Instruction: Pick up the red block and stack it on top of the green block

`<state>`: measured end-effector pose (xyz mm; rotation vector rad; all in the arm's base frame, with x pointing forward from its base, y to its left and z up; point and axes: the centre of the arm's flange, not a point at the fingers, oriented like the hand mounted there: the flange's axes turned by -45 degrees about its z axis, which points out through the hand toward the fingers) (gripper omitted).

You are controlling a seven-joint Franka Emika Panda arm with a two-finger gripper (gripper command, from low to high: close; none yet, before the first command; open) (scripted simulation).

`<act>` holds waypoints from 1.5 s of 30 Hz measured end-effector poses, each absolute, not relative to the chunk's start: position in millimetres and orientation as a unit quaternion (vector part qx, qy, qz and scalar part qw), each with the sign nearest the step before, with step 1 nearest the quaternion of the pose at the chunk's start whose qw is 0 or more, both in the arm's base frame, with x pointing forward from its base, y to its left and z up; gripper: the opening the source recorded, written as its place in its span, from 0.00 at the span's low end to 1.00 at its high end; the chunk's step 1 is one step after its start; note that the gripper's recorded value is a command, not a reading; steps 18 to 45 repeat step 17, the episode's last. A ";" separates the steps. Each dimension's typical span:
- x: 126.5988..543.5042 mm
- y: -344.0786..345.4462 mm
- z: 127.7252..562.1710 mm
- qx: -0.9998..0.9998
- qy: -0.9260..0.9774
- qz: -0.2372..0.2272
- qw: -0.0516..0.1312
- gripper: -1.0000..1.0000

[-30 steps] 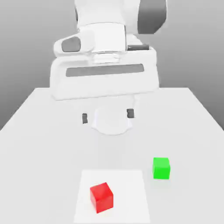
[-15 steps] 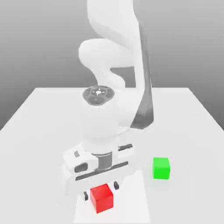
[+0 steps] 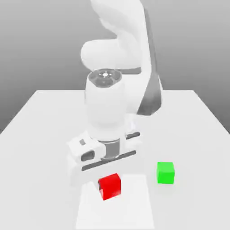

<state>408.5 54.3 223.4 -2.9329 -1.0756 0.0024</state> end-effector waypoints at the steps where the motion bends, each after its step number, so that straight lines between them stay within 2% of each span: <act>1: 394.9 79.7 227.8 -0.922 -0.387 0.001 0.010 0.00; 7: 312.6 158.4 241.3 -0.823 -0.568 0.001 0.002 0.00; 13: 305.2 164.5 192.8 -0.811 -0.584 0.001 0.000 0.00; 14: 304.5 164.2 184.9 -0.811 -0.585 0.001 0.000 1.00; 45: 304.7 163.9 184.9 -0.812 -0.584 0.001 0.000 1.00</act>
